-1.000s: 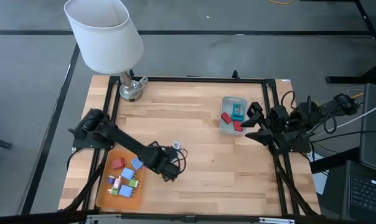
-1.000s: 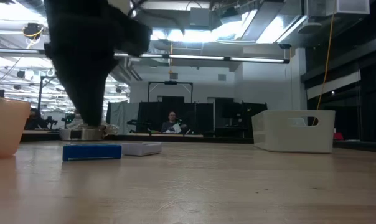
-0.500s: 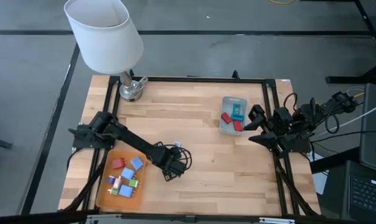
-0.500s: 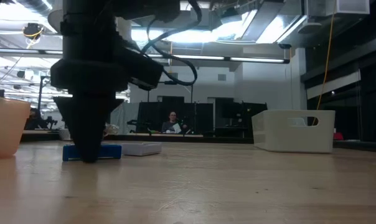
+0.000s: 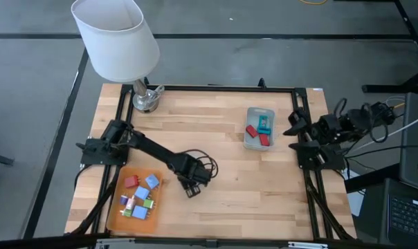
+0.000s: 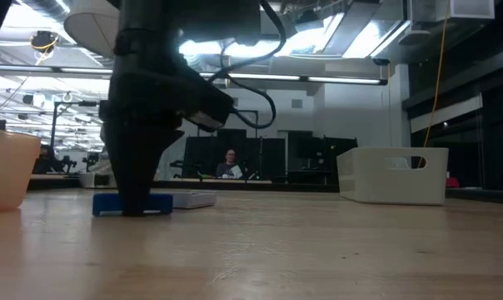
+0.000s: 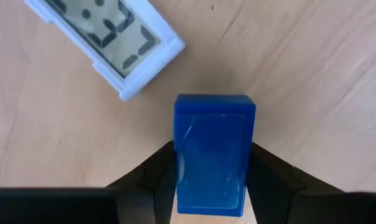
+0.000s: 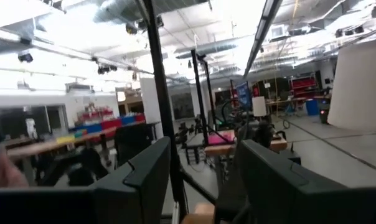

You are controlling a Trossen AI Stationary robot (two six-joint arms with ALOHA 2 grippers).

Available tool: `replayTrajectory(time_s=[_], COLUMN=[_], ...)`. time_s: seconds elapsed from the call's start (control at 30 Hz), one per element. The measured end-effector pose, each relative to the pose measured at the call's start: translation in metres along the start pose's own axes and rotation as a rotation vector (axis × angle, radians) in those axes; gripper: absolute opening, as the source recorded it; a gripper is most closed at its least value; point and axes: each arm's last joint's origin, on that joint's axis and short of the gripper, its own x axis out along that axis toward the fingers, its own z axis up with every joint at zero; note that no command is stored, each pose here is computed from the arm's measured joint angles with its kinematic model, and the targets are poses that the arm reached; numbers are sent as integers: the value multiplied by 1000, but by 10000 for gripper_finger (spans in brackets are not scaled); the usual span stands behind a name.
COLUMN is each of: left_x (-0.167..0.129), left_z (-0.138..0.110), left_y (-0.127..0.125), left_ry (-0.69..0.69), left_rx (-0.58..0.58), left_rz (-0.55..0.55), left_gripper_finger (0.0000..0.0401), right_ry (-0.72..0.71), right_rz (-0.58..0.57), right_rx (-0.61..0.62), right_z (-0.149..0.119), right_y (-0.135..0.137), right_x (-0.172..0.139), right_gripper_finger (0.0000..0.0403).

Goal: Pick & Place Office items
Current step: Put the dark blue digital timer into the grey bin

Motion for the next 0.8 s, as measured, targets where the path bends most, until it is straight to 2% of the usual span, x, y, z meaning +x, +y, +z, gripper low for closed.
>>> replayTrajectory(time_s=[0.1,0.17,0.4,0.57,0.67,0.8], left_x=[0,-1,-5,-18,-24,-40], left_z=[7,12,29,50,61,78], left_y=[6,10,20,25,35,44], left_ry=[13,15,-48,-227,-281,-358], left_rx=[14,24,22,-5,-46,-94], left_rz=[-20,-32,-82,-147,-168,-292], left_gripper_finger=[149,149,149,149,149,149], right_ry=[24,26,-100,-125,17,156], right_rz=[10,11,-24,-51,-65,-88], right_rx=[-23,-29,-14,-52,-64,-20], right_z=[3,-5,-94,-144,-159,-173], right_y=[-2,-6,-26,-37,-39,-41], right_x=[-17,-29,-71,-92,-93,-94], right_gripper_finger=[190,190,190,190,190,190])
